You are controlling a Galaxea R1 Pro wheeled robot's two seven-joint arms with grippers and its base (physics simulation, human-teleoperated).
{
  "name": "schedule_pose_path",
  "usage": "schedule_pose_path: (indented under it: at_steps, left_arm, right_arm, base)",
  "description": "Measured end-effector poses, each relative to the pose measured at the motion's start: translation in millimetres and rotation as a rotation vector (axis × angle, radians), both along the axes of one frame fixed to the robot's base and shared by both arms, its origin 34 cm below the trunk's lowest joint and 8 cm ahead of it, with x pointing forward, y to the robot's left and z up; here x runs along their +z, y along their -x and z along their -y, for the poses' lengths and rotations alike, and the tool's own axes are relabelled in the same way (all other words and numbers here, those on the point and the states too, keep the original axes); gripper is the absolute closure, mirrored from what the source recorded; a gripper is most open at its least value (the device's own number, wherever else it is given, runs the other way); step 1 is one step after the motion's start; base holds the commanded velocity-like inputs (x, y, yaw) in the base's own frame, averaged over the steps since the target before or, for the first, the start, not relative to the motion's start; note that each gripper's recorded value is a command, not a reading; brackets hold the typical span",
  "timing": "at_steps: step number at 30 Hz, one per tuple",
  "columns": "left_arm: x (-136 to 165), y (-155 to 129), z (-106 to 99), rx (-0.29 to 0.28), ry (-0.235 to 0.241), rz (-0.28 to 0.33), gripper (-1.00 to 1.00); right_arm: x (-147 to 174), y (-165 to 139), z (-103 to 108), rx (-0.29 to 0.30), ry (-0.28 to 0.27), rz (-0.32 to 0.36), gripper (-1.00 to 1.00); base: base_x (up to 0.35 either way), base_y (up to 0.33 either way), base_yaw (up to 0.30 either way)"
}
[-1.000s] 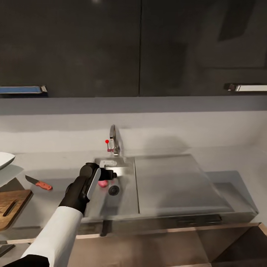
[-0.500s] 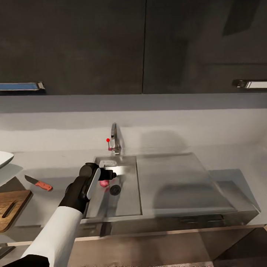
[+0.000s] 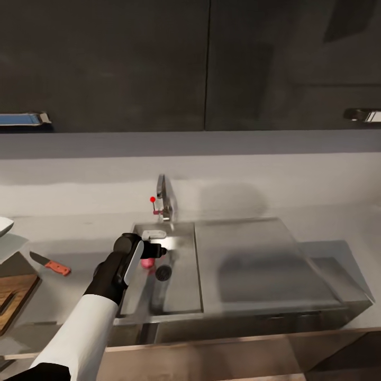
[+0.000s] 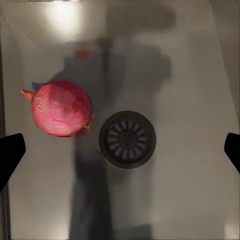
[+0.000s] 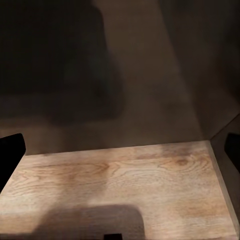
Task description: In the kitchen, take the Vidalia onion out of the sink, dice it on the chopping board with the paring knife, put the diced onion into the bowl on the countertop, then place both the paring knife and the chopping board into the sink.
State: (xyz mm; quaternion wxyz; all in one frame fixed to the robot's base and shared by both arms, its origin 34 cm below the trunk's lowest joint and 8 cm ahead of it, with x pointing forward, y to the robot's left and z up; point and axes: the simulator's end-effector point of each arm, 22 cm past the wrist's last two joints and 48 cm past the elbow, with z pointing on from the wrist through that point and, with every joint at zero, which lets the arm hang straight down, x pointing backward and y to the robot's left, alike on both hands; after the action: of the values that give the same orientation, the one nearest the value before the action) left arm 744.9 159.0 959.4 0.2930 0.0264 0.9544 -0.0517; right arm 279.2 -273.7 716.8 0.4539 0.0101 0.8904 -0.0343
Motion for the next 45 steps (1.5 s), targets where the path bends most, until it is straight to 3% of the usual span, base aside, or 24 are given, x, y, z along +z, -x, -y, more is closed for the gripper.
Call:
schedule_pose_path:
  at_steps: [45]
  left_arm:
    - [-56.4, 9.9, -3.2, -0.001, -0.006, -0.101, -1.00]
  right_arm:
    - [-11.5, 20.7, -0.2, 0.001, 0.000, -0.073, -1.00]
  base:
    - [0.046, 0.029, 0.000]
